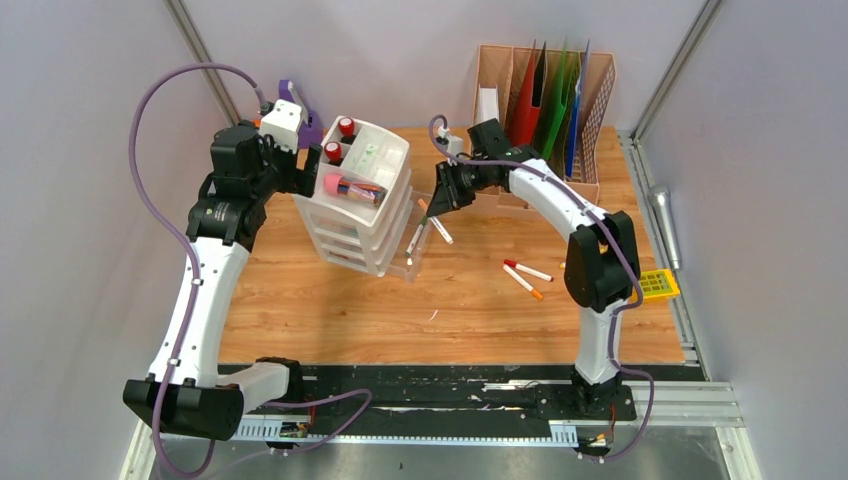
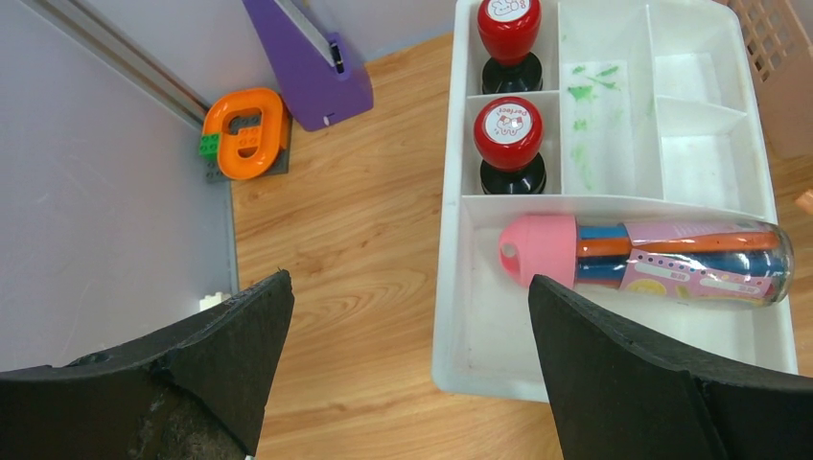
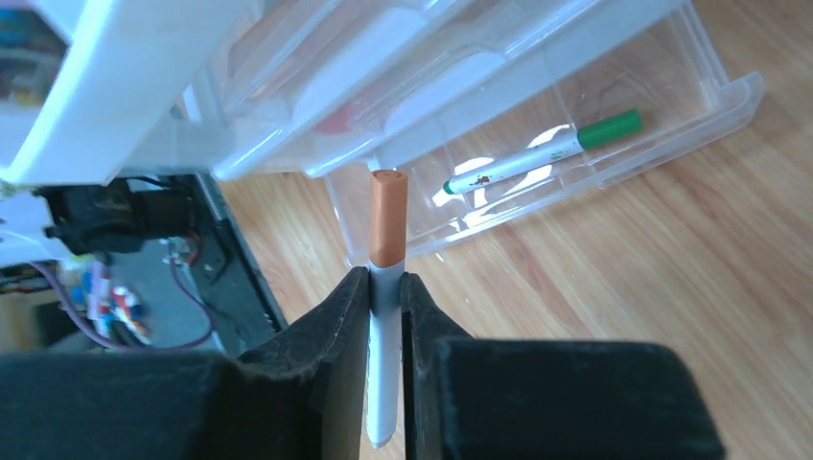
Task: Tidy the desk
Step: Place the stationery in the drawer.
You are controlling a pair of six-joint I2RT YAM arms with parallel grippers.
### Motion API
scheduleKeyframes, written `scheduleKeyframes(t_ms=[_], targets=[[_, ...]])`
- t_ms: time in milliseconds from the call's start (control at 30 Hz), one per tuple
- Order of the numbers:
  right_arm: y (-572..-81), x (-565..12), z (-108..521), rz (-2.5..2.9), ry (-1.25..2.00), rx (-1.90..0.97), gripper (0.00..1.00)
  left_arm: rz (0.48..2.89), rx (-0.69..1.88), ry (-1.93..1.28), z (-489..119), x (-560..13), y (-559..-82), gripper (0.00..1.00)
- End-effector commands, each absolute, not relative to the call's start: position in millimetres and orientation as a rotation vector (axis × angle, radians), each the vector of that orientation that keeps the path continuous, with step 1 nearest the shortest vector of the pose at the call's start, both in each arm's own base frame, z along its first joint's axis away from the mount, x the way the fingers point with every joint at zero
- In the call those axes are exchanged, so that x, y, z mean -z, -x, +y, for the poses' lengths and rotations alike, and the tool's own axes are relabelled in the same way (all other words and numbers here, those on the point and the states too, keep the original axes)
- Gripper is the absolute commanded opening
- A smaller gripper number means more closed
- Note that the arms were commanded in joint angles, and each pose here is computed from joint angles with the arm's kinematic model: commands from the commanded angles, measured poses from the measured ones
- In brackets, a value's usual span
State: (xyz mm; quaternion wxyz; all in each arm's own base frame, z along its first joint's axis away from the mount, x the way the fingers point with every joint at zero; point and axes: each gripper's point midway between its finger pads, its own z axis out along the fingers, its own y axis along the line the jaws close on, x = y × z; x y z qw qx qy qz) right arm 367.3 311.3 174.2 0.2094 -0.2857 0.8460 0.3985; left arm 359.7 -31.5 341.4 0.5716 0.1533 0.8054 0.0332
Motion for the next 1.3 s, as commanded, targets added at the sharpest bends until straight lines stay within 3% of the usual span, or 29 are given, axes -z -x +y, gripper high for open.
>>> scheduleKeyframes(t_ms=[0,333,1000,1267], targets=[[-378,-175,332,2.428,0.573,-1.312,0.01,1.852,-0.058,-0.330,-32,-353,-355,1.00],[-394,-161,355,2.473,0.373,-1.470,0.08,1.868,-0.058,-0.320,-31,-349,-358,1.00],[-429,-137,356,2.531,0.109,-1.347,0.19,1.861,-0.061,-0.327,-31,-351,-357,1.00],[-427,-134,356,2.544,0.079,-1.347,0.45,1.859,-0.066,-0.329,-30,-353,-355,1.00]])
